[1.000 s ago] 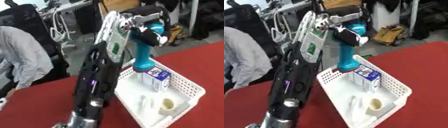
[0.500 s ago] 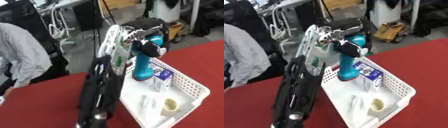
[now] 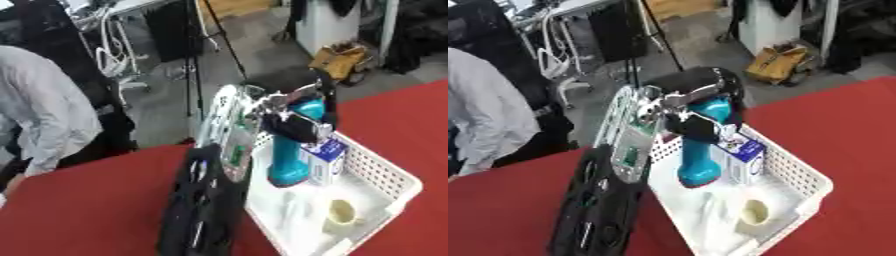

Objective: Pick up objects on the table and place them in the box.

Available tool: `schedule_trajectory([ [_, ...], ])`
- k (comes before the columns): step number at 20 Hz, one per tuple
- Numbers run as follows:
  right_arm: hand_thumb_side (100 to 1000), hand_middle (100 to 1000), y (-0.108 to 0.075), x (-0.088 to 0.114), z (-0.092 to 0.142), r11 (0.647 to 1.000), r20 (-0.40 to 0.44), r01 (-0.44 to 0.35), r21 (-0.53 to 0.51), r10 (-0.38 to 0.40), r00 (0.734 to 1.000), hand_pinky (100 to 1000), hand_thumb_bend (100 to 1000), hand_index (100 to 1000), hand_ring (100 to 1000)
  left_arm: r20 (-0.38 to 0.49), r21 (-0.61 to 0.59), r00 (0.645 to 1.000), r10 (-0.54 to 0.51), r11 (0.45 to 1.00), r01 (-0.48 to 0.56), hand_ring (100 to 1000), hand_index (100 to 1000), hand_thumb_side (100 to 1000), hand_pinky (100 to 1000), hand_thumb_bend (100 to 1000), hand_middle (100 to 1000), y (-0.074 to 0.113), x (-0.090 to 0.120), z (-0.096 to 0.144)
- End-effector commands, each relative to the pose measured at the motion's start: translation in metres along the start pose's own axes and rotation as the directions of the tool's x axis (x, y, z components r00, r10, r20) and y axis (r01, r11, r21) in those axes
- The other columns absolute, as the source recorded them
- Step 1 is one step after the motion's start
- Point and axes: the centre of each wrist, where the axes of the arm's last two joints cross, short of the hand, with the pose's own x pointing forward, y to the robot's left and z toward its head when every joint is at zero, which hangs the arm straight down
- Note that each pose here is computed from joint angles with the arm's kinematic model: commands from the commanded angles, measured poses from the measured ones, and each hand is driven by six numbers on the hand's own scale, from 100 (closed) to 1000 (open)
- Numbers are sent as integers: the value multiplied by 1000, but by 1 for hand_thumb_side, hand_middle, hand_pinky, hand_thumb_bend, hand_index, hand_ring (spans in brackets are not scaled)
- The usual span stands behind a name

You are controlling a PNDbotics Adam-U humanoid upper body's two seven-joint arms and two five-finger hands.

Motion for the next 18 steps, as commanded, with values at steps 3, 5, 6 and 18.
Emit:
schedule_trajectory([
  [3,319,404,0,2,-11,999,39,22,-28,-21,999,703,100,402,540,149,-77,984,-93,991,106,364,614,245,100,100,489,-4,1,2],
  [5,319,404,0,2,-11,999,38,22,-29,-21,999,703,100,402,540,184,-84,978,-100,990,117,572,778,244,112,100,612,-11,0,1],
  [6,320,404,0,2,-11,999,37,22,-29,-21,999,703,100,402,539,199,-90,975,-99,989,119,610,804,245,154,100,644,-16,-1,0],
  [18,322,404,-1,1,-12,999,37,22,-33,-21,999,702,100,402,539,301,-60,950,-87,992,109,1000,1000,597,1000,100,1000,-24,-5,0],
])
